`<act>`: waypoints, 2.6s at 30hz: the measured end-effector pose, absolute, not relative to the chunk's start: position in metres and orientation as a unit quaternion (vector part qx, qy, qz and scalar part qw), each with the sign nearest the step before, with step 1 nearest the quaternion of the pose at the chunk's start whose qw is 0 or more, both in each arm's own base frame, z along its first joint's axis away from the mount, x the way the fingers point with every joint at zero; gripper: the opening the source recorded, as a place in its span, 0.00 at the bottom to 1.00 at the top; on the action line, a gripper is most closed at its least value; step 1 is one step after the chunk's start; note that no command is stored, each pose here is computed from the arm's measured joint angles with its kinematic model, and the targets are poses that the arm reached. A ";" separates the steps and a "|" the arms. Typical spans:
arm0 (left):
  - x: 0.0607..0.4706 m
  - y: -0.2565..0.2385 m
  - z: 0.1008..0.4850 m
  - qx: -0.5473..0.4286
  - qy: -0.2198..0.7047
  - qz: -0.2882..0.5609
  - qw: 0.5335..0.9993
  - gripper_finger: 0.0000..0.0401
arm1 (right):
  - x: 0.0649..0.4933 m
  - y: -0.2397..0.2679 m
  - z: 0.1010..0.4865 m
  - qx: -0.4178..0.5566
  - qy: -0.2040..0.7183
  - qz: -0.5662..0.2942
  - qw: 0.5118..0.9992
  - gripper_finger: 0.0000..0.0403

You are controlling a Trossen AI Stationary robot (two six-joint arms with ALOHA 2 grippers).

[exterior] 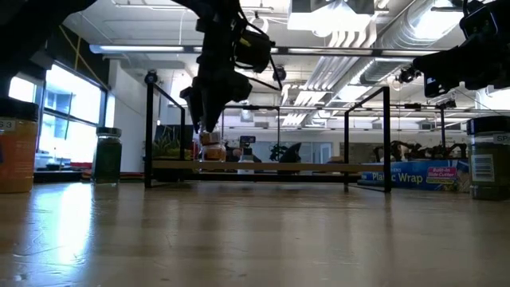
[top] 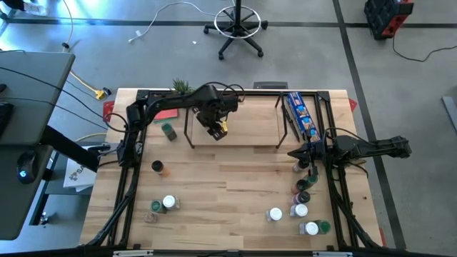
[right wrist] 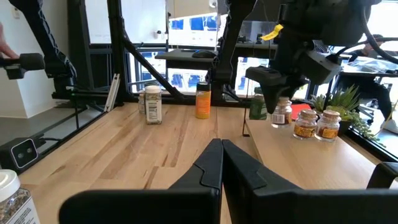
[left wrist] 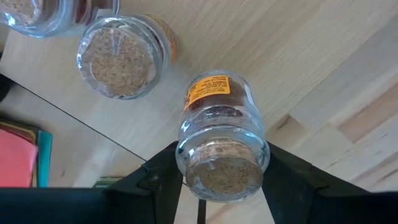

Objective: Shelf spices
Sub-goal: Put the brown seasoning bottle aligned with the other brown seasoning bottles on the shelf, then adjust the brown seasoning bottles on the shelf

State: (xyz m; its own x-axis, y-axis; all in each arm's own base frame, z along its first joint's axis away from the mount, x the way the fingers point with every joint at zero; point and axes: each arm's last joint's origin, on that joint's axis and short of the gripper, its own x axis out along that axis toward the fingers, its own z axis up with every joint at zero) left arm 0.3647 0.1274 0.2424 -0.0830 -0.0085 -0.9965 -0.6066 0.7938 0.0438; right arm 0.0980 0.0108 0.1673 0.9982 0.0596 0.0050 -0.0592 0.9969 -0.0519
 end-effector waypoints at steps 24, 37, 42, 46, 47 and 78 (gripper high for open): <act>0.369 0.140 0.220 -0.213 0.716 0.244 0.618 0.49 | 0.098 0.011 0.167 -0.026 -0.003 0.030 0.999 0.00; 0.362 0.152 0.220 -0.227 0.717 0.256 0.608 0.64 | 0.098 0.011 0.167 -0.026 -0.003 0.030 0.999 0.00; 0.360 0.155 0.222 -0.216 0.715 0.269 0.607 0.66 | 0.098 0.011 0.167 -0.026 -0.003 0.030 0.999 0.00; 0.363 0.155 0.232 -0.202 0.709 0.274 0.618 0.66 | 0.098 0.011 0.167 -0.026 -0.003 0.030 0.999 0.00; 0.365 0.155 0.235 -0.199 0.705 0.277 0.622 0.66 | 0.098 0.011 0.167 -0.026 -0.003 0.030 0.999 0.00; 0.395 0.201 0.245 -0.183 0.615 0.296 0.707 0.41 | 0.098 0.011 0.167 -0.026 -0.003 0.030 0.999 0.00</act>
